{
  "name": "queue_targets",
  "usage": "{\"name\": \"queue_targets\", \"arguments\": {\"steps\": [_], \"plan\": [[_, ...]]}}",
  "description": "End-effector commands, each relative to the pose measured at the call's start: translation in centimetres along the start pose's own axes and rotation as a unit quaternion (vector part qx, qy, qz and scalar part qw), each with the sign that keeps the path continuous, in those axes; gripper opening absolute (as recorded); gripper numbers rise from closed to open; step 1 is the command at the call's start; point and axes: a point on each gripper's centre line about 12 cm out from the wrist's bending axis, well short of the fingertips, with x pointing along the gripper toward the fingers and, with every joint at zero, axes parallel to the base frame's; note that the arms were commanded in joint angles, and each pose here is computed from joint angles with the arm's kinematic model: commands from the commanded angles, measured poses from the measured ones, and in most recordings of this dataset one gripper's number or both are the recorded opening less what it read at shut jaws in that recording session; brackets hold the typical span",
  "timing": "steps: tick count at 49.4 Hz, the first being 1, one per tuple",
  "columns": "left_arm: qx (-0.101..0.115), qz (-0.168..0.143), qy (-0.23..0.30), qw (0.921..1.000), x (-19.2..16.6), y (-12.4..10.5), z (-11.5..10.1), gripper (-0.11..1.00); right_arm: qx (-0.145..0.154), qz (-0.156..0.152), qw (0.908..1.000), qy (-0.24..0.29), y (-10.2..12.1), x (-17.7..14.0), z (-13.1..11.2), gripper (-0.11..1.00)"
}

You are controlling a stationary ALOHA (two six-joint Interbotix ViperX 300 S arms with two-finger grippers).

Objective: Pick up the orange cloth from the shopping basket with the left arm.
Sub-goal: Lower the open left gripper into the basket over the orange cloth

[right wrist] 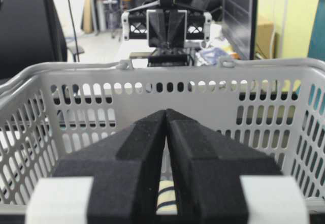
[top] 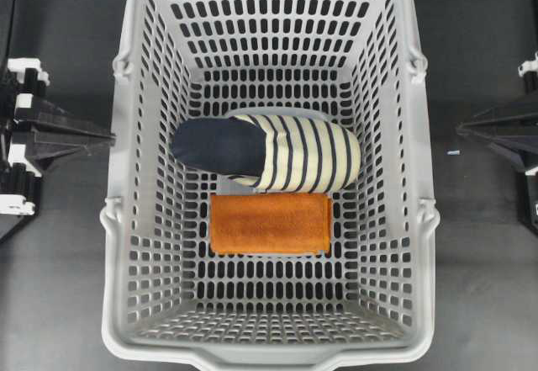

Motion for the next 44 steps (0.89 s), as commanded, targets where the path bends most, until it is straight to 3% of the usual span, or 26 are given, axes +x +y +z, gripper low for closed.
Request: {"name": "queue_targets", "arguments": {"steps": [1,5,11,22,29,44], "plan": [[0.008,-0.008,-0.015,0.9998,0.6,-0.2,2.3,0.06,0.003,0.0,1.0,0.0,0.0,0.3,0.1,0.0],[-0.007,-0.007,0.006,0.9999,1.3,-0.2,3.8,0.0,0.007,-0.001,1.0,0.002,0.0,0.2,-0.1,0.0],[-0.018,-0.004,0.058,0.9981,2.7,-0.2,5.6,0.0,0.007,-0.002,1.0,0.002,-0.1,0.2,-0.1,0.0],[-0.017,-0.006,0.171,0.9851,7.2,-0.7,8.6,0.0,0.006,-0.006,1.0,0.001,-0.2,0.1,-0.1,0.0],[-0.013,-0.011,0.253,0.9672,11.2,-1.4,9.3,0.0,0.008,-0.006,0.9999,0.002,-0.2,0.1,-0.2,0.0],[0.0,-0.021,0.415,0.9095,19.6,-3.4,7.1,0.0,0.009,-0.005,0.9999,0.003,-0.2,0.1,-0.2,0.0]]}}
